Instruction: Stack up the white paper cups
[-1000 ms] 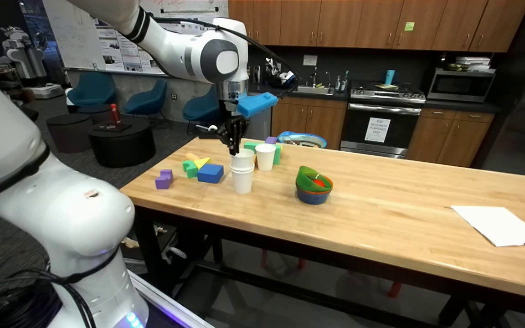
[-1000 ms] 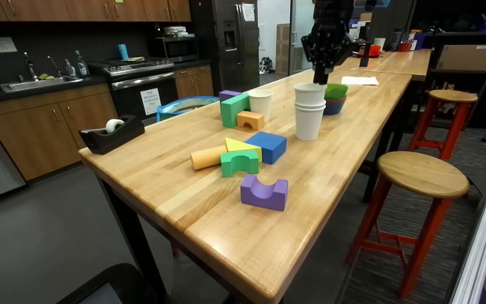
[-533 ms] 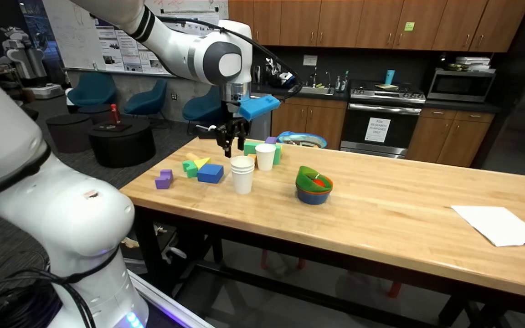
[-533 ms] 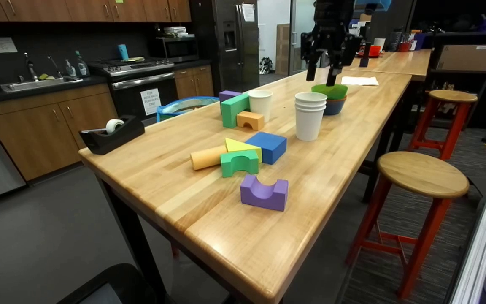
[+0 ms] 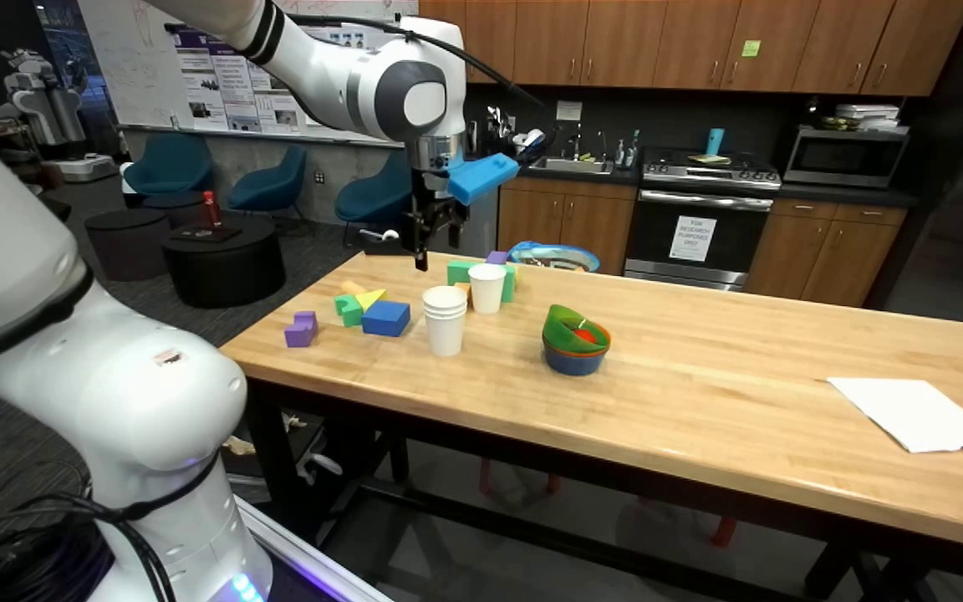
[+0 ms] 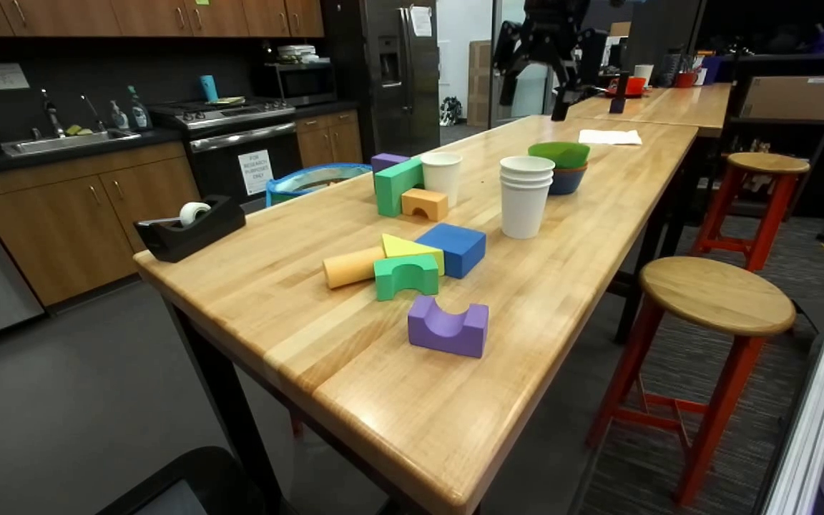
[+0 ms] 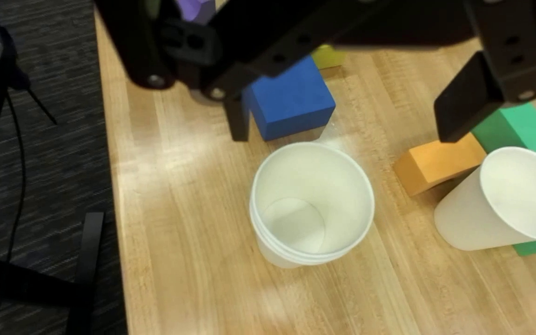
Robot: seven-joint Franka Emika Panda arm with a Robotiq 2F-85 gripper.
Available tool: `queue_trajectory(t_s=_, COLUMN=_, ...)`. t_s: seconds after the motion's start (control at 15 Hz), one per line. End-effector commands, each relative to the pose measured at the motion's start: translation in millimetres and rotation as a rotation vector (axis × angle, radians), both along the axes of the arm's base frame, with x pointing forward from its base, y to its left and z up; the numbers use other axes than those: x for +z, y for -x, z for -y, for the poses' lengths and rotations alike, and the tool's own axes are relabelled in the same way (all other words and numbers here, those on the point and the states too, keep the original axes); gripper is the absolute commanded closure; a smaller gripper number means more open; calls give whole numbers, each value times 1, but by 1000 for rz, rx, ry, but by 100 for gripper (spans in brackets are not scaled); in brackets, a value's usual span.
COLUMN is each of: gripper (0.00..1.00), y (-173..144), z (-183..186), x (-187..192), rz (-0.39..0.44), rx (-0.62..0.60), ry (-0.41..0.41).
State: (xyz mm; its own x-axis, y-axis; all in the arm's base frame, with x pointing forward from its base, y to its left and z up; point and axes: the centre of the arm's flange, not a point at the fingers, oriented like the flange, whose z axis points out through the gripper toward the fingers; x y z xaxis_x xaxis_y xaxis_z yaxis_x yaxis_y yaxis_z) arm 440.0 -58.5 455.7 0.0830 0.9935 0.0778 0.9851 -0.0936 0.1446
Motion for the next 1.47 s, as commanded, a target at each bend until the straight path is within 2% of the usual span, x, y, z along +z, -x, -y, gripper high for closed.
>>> queue_trajectory(t_s=0.0, gripper=0, y=-13, z=4, x=7, rz=59, rx=15, ry=-29)
queue_trajectory(t_s=0.07, gripper=0, y=-16, z=5, x=8, rz=76, rx=4, ry=-39)
queue_trajectory(t_s=0.13, gripper=0, y=-5, z=1, x=7, rz=47, rx=-1, ry=-22)
queue_trajectory(t_s=0.6, gripper=0, y=-9, z=2, x=5, rz=60, rx=-7, ry=-26)
queue_trajectory(t_s=1.07, gripper=0, y=-39, z=12, x=-13, rz=77, rx=176, ry=-149)
queue_trajectory(t_s=1.4, gripper=0, y=-66, z=-1, x=-22, rz=80, rx=213, ry=-185)
